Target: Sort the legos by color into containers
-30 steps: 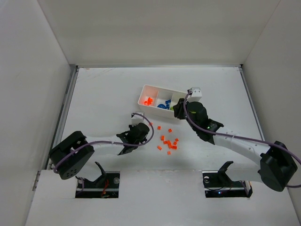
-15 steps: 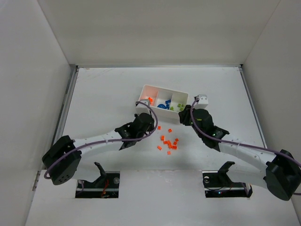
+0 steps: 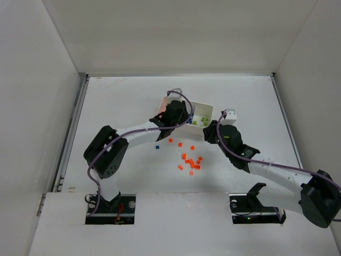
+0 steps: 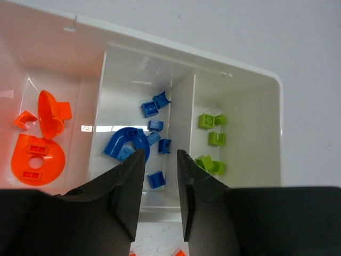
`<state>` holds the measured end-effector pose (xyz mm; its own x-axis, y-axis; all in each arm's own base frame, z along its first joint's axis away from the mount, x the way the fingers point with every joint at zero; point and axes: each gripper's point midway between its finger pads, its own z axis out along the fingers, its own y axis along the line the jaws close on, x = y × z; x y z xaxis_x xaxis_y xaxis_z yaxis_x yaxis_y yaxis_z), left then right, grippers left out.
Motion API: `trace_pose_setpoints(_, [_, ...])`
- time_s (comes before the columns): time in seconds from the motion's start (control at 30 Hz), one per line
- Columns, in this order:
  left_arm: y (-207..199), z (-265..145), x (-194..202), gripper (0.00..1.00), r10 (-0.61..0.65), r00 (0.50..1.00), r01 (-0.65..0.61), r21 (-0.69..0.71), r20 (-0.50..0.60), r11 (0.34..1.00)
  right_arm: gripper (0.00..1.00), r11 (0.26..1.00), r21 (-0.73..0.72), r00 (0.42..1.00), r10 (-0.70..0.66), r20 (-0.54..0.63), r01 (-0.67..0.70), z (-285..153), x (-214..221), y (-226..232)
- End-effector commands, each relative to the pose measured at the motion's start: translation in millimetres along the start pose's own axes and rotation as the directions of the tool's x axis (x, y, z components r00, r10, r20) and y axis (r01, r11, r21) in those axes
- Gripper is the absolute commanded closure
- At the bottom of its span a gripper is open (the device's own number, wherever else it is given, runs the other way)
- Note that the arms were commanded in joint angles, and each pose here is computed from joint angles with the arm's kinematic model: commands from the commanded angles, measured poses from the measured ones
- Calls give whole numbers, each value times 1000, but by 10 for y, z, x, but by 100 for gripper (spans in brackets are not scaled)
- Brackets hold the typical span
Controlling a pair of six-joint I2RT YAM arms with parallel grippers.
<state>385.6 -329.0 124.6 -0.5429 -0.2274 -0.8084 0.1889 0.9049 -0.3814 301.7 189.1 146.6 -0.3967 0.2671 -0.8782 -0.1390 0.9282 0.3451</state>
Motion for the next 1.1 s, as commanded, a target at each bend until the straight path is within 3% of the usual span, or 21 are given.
trace_pose_setpoints(0.0, [-213,-60,-355,70,-14,998,10,62,66,998,60,998,-43,997,40,72,-37,-7,-194,116])
trace_pose_setpoints(0.27, [160,-424,-424,67,-53,992,50,28,111,998,64,986,-165,1000,1,4,-1,59,14,481])
trace_pose_setpoints(0.6, [1312,-1108,9,64,-152,972,177,-127,180,976,54,938,-335,965,-167,-205,91,58,1115,1488])
trace_pose_setpoints(0.77, [1746,-1262,245,64,-204,956,245,-192,209,950,49,926,-327,943,-264,-201,189,242,1351,1781])
trace_pose_setpoints(1.07, [2084,-1470,345,63,-228,933,293,-222,278,930,50,943,-227,927,-294,-232,243,640,1678,1759])
